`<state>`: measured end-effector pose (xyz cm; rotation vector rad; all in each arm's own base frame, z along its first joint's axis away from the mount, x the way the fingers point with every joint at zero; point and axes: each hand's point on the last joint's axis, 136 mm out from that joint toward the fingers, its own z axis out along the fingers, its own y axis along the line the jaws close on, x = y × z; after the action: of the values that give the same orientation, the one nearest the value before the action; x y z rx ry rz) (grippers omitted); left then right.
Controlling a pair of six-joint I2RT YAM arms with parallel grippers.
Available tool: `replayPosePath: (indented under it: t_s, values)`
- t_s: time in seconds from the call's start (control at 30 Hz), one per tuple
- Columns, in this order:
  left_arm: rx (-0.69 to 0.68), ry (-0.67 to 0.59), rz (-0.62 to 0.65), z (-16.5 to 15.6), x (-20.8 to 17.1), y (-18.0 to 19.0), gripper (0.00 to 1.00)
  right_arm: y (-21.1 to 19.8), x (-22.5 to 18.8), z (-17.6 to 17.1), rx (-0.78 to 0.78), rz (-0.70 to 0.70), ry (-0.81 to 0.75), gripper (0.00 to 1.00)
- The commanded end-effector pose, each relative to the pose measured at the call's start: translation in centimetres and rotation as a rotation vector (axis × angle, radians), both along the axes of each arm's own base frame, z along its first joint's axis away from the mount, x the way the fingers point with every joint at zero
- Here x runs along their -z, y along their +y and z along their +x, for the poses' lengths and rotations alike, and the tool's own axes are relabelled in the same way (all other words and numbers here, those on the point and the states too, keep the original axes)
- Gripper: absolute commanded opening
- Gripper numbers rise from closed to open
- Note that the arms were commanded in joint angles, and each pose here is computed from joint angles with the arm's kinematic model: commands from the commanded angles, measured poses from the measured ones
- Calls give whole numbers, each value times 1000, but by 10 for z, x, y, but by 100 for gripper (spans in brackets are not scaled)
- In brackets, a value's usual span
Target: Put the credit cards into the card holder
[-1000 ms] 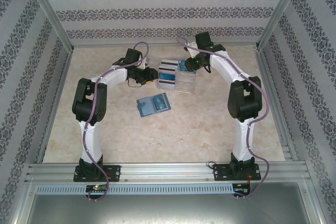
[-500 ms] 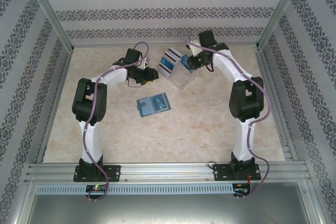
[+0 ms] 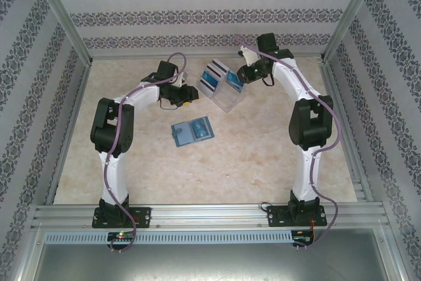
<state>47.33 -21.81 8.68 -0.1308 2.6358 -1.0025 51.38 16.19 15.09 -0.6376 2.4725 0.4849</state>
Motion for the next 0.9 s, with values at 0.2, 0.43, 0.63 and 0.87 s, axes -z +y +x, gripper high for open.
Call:
replayPosePath:
  t_s: [0.2, 0.43, 0.63, 0.87]
  values:
    - [28, -14, -8, 1, -12, -11, 43, -1, 14, 8, 16, -184, -25, 60]
    - [31, -14, -6, 0, -13, -11, 43, 2, 21, 9, 17, -225, -27, 52]
    - [31, -18, -9, 1, -15, -12, 43, -1, 9, 11, 32, -226, -55, 30]
    - [35, -11, -12, 1, -13, -13, 43, -3, 2, 13, 36, -223, -64, 12]
